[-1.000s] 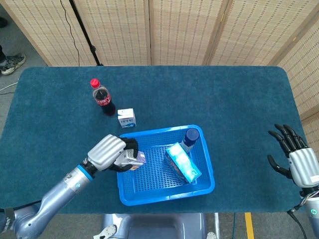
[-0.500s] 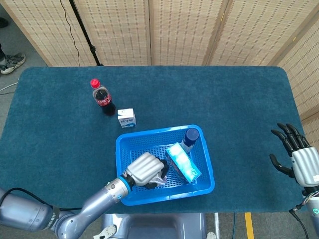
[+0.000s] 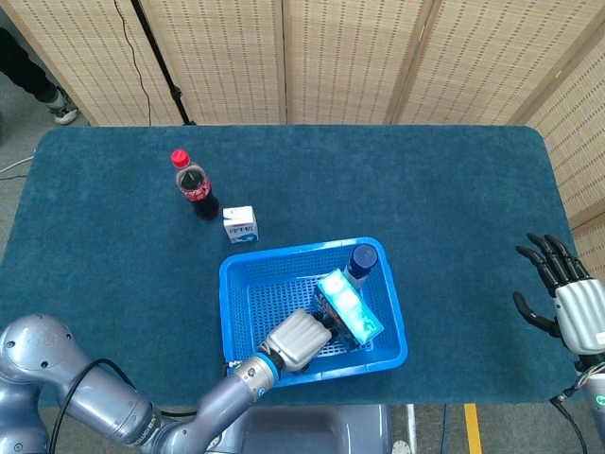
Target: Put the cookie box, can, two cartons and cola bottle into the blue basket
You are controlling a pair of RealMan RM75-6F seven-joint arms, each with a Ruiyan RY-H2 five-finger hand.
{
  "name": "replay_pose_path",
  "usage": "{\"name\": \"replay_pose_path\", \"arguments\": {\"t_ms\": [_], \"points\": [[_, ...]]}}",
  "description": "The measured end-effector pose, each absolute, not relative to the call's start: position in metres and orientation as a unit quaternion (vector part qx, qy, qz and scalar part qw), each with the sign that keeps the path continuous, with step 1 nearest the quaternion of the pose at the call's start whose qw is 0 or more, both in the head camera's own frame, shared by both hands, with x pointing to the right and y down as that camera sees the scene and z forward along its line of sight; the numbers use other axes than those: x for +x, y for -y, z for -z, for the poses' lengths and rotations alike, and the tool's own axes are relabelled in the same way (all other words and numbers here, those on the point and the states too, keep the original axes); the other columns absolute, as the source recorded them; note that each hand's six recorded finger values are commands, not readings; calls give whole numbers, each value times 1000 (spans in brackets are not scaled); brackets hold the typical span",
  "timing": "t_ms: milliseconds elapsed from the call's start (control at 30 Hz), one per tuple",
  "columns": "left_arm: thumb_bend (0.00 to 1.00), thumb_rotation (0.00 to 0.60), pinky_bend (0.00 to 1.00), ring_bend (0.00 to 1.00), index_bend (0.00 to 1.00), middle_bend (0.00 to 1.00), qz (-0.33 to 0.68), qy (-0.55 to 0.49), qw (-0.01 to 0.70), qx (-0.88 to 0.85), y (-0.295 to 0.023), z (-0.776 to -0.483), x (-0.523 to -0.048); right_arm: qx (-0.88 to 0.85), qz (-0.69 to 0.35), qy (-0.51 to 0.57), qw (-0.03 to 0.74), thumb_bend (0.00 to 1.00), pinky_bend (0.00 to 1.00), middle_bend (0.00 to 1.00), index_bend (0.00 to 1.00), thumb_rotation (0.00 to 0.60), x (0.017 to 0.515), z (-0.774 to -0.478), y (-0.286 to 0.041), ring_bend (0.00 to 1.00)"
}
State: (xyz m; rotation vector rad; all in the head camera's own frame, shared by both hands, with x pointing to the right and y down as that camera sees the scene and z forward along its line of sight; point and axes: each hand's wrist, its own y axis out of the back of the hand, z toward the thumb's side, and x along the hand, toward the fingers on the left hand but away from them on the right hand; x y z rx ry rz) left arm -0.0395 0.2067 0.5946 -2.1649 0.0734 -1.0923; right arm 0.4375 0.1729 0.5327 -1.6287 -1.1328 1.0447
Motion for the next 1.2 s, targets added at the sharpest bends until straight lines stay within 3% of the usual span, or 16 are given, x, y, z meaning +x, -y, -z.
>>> {"name": "replay_pose_path", "arguments": {"t_ms": [367, 700, 933, 1200], "points": [[277, 600, 309, 0, 0, 0, 416, -38, 329, -847, -194, -584, -55, -651, -421, 457, 436, 387, 211, 110, 167, 600, 439, -532, -172, 79], [276, 600, 300, 0, 0, 0, 385, -109, 304, -865, -163, -555, -91, -655, -421, 450, 437, 387, 211, 110, 169, 600, 435, -535, -173, 79], [200, 600, 30, 0, 0, 0, 368, -159, 337, -852, -136, -542, -124, -656, -420, 448, 438, 387, 211, 110, 169, 600, 433, -535, -175, 79], [185, 600, 0, 0, 0, 0, 416, -202, 381, -801, -94, -563, -178, -657, -420, 447, 438, 386, 211, 110, 169, 600, 432, -535, -175, 79]]}}
